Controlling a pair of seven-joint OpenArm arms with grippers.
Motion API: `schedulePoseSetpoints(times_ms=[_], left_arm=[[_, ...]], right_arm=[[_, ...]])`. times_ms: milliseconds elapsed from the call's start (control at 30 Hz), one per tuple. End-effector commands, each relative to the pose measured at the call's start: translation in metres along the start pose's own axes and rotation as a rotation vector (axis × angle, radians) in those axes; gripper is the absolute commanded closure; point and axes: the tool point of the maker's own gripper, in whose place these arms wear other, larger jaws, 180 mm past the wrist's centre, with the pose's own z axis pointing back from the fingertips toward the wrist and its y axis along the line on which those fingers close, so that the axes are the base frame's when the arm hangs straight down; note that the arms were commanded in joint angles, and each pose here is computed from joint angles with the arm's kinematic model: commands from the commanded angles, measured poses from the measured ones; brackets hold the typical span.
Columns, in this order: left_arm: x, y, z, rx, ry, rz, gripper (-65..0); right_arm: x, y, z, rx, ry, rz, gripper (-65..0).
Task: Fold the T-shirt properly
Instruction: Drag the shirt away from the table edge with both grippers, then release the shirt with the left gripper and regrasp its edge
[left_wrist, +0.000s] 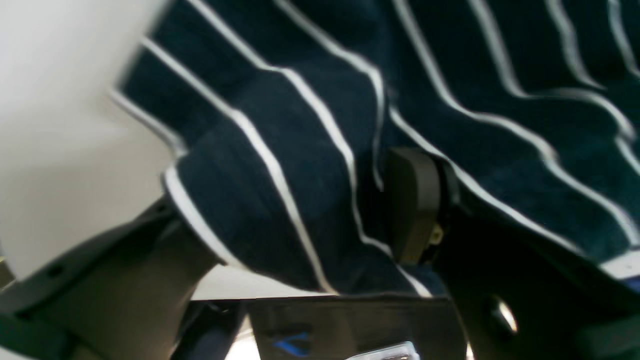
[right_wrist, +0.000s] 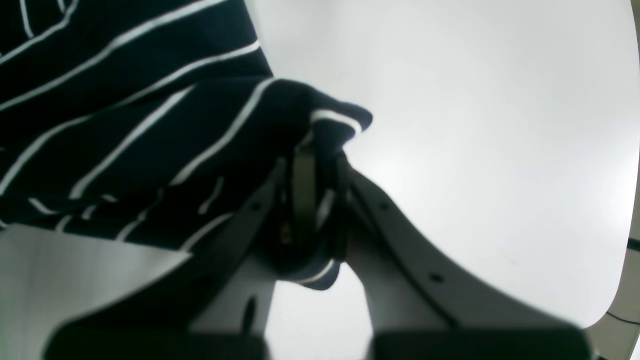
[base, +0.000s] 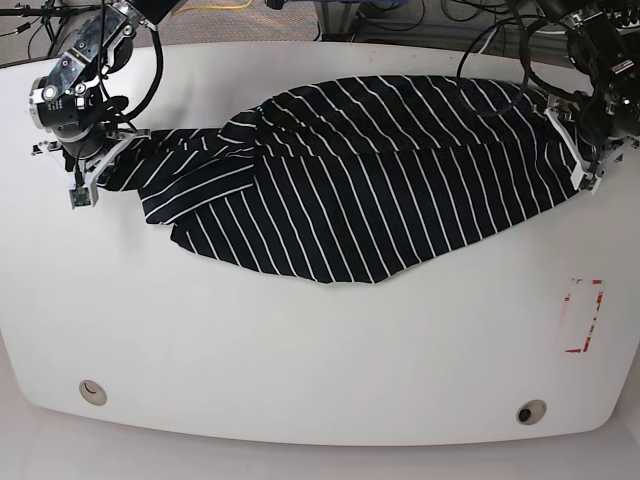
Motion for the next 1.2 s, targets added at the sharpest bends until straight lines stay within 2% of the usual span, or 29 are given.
schedulePoseSetpoints(times_ms=[0, 200, 367, 600, 700, 833, 1167], left_arm=[[0.001, 0.018, 0.013, 0.042, -0.022, 0.026, -38.5], [-0.005, 0.035, 0.026, 0.041, -0.063, 0.121, -38.5], [-0.006, 0.066, 0.047, 0.088, -0.130, 0.190, -38.5], [-0.014, 0.098, 0.058, 0.142, -0.137, 0.248, -38.5], [-0.013, 0.109, 0.057, 0.144, -0.141, 0.278, -38.5], [-0.026, 0.115, 0.042, 0.100, -0.131, 0.368, -38.5], [-0.025, 0.109, 0.004, -0.017, -0.132, 0.440, -38.5]], right_arm=[[0.011, -0.006, 0.005, -0.021, -0.041, 0.005, 0.0], [0.010, -0.006, 0.005, -0.021, -0.036, 0.006, 0.0], [0.009, -0.007, 0.005, -0.021, -0.035, 0.005, 0.0], [0.009, -0.007, 0.005, -0.021, -0.035, 0.005, 0.0], [0.009, -0.007, 0.005, -0.022, -0.036, 0.005, 0.0], [0.011, -0.007, 0.005, -0.022, -0.039, 0.004, 0.0], [0.011, -0.007, 0.005, -0.022, -0.039, 0.004, 0.0]])
